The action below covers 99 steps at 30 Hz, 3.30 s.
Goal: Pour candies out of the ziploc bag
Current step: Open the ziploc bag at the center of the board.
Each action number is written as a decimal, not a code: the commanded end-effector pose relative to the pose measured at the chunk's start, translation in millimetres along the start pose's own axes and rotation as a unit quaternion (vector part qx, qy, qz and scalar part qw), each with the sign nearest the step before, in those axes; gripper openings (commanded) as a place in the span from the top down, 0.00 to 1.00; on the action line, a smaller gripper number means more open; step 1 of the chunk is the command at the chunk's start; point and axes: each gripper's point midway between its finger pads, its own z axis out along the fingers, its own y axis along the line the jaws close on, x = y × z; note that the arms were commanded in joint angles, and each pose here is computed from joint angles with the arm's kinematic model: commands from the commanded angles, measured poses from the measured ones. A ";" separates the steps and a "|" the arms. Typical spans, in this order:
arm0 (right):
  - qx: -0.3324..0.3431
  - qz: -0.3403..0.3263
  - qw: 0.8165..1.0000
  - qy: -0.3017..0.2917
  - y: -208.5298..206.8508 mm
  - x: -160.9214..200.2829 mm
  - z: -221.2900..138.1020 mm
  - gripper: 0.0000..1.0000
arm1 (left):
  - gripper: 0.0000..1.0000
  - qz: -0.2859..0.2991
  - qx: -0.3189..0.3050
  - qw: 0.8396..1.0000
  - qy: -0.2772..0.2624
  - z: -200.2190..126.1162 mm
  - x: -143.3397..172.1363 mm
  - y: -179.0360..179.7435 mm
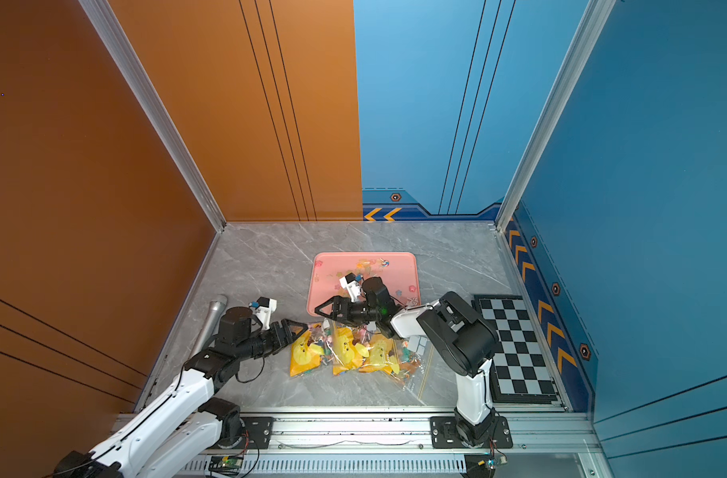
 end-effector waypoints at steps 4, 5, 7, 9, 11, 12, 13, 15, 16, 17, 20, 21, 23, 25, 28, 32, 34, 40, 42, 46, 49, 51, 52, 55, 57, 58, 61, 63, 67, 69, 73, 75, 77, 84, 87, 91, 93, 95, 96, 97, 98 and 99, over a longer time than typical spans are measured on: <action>-0.086 0.007 0.996 -0.016 37.3 3.1 -15.0 0.00 | 0.32 -0.015 -0.020 1.000 -0.016 -4.8 -6.6 12.3; -0.087 0.006 0.996 -0.018 40.2 4.6 -18.4 0.00 | 0.32 -0.013 -0.021 1.000 -0.015 -4.8 -6.8 12.7; -0.099 0.002 0.995 -0.006 54.1 18.5 -17.9 0.01 | 0.32 -0.011 -0.027 0.999 -0.013 -4.9 -7.2 13.9; -0.110 0.000 0.994 -0.005 66.0 23.0 -22.9 0.02 | 0.32 -0.007 -0.028 1.000 -0.011 -5.1 -7.4 13.0; -0.113 -0.001 0.994 -0.002 74.9 29.0 -26.5 0.03 | 0.33 -0.004 -0.028 1.000 -0.011 -5.6 -8.5 11.2; -0.113 -0.003 0.994 -0.001 77.4 30.9 -27.9 0.03 | 0.33 -0.001 -0.028 1.000 -0.012 -5.8 -9.0 10.1; -0.113 -0.005 0.994 0.000 80.8 33.3 -30.1 0.03 | 0.33 0.003 -0.027 1.000 -0.012 -6.0 -9.3 7.8; -0.109 -0.008 0.994 0.003 83.8 37.4 -33.6 0.04 | 0.34 0.016 -0.028 0.999 -0.010 -6.0 -9.2 3.1; -0.103 -0.011 0.995 0.005 83.2 39.2 -35.8 0.04 | 0.34 0.029 -0.027 0.999 -0.012 -5.6 -10.0 -1.7; -0.093 -0.013 0.996 0.006 80.5 41.0 -37.2 0.04 | 0.33 0.033 -0.038 0.999 0.001 -5.2 -3.7 -0.5; -0.059 -0.018 0.998 0.014 66.7 48.5 -38.8 0.05 | 0.33 0.063 -0.038 0.997 0.011 -1.3 0.9 -12.2; -0.055 -0.018 0.998 0.016 64.2 50.5 -39.2 0.06 | 0.33 0.071 -0.037 0.997 0.015 0.1 2.4 -15.8; -0.044 -0.014 0.999 0.019 56.2 54.3 -40.5 0.10 | 0.34 0.087 -0.036 0.995 0.022 3.2 5.5 -23.3; -0.031 -0.010 0.999 0.014 47.0 55.0 -44.5 0.14 | 0.34 0.098 -0.036 0.994 0.028 6.2 9.1 -28.1; 0.001 -0.005 1.000 -0.005 32.2 48.2 -60.7 0.23 | 0.37 0.118 -0.039 0.992 0.037 9.0 13.3 -36.0; 0.115 -0.032 0.993 -0.019 6.3 38.5 -92.2 0.29 | 0.40 0.151 -0.052 0.986 0.052 14.4 20.8 -44.7; 0.186 -0.055 0.981 -0.014 -5.9 36.3 -107.3 0.37 | 0.42 0.160 -0.053 0.984 0.064 20.3 25.4 -50.3; 0.220 -0.044 0.974 -0.015 -20.5 32.6 -117.4 0.64 | 0.48 0.175 -0.053 0.978 0.096 40.8 38.5 -62.7; 0.217 -0.046 0.975 -0.013 -20.4 35.5 -115.0 0.56 | 0.49 0.176 -0.049 0.978 0.103 47.6 43.3 -66.1; 0.212 -0.051 0.976 -0.020 -18.7 37.1 -113.4 0.62 | 0.56 0.166 -0.040 0.978 0.117 63.3 51.7 -65.4; 0.210 -0.050 0.976 -0.024 -16.9 36.9 -114.3 0.79 | 0.61 0.146 -0.047 0.980 0.125 71.8 55.6 -52.9; 0.210 -0.052 0.976 -0.028 -15.1 36.6 -114.8 0.96 | 0.64 0.129 -0.058 0.982 0.123 75.2 54.4 -39.4; 0.211 -0.056 0.975 -0.030 -13.6 36.7 -115.1 1.00 | 0.65 0.119 -0.063 0.983 0.122 76.0 53.6 -32.5; 0.224 -0.064 0.972 -0.029 -15.2 39.6 -114.2 0.89 | 0.66 0.101 -0.077 0.985 0.120 77.3 51.5 -12.1; 0.225 -0.073 0.971 -0.026 -13.7 41.9 -109.7 0.74 | 0.67 0.086 -0.090 0.984 0.126 79.0 51.7 2.7; 0.227 -0.075 0.971 -0.025 -14.5 42.1 -107.7 0.61 | 0.67 0.081 -0.095 0.984 0.130 80.2 53.1 9.4; 0.226 -0.083 0.970 -0.009 -13.3 50.8 -96.3 0.50 | 0.68 0.070 -0.104 0.983 0.136 83.7 54.1 22.8; 0.225 -0.082 0.971 -0.009 -14.2 50.7 -92.6 0.49 | 0.68 0.063 -0.105 0.983 0.138 85.4 53.9 27.3; 0.218 -0.081 0.973 -0.002 -15.1 51.7 -85.3 0.53 | 0.68 0.063 -0.097 0.984 0.138 85.7 52.5 23.8; 0.212 -0.079 0.974 0.002 -15.2 52.8 -82.6 0.55 | 0.68 0.065 -0.091 0.984 0.136 84.1 51.5 20.3; 0.185 -0.073 0.980 -0.004 -9.6 49.5 -77.2 0.62 | 0.68 0.071 -0.082 0.985 0.131 77.9 49.3 13.0; 0.170 -0.068 0.983 -0.009 -6.9 46.3 -74.4 0.64 | 0.68 0.075 -0.082 0.986 0.128 73.8 47.6 9.9; 0.157 -0.067 0.985 -0.008 -3.5 44.5 -70.2 0.64 | 0.67 0.079 -0.079 0.986 0.125 69.6 45.6 5.6; 0.148 -0.064 0.987 -0.002 -3.5 41.3 -60.4 0.68 | 0.66 0.096 -0.057 0.990 0.089 49.9 27.2 -24.8; 0.137 -0.059 0.989 -0.002 -2.2 41.5 -57.8 0.77 | 0.65 0.105 -0.041 0.991 0.072 45.0 18.7 -42.3; 0.113 -0.066 0.991 0.000 10.1 43.4 -54.4 0.82 | 0.65 0.116 -0.037 0.990 0.076 50.9 17.5 -54.3; 0.121 -0.079 0.989 0.005 12.8 48.1 -52.0 0.81 | 0.65 0.116 -0.042 0.989 0.081 58.8 17.0 -56.1; 0.142 -0.094 0.985 0.019 11.9 55.9 -48.0 0.82 | 0.65 0.117 -0.038 0.988 0.088 66.4 15.6 -62.1; 0.148 -0.101 0.983 0.030 12.2 62.2 -45.4 0.82 | 0.66 0.118 -0.038 0.988 0.091 70.1 14.6 -64.5; 0.149 -0.106 0.982 0.036 13.8 66.6 -43.0 0.82 | 0.66 0.119 -0.038 0.988 0.090 72.9 12.5 -67.2; 0.150 -0.108 0.982 0.037 13.6 68.5 -42.5 0.82 | 0.66 0.119 -0.039 0.988 0.090 74.7 11.7 -68.6; 0.153 -0.107 0.982 0.036 12.4 70.2 -43.1 0.82 | 0.66 0.119 -0.040 0.988 0.090 76.5 11.4 -69.6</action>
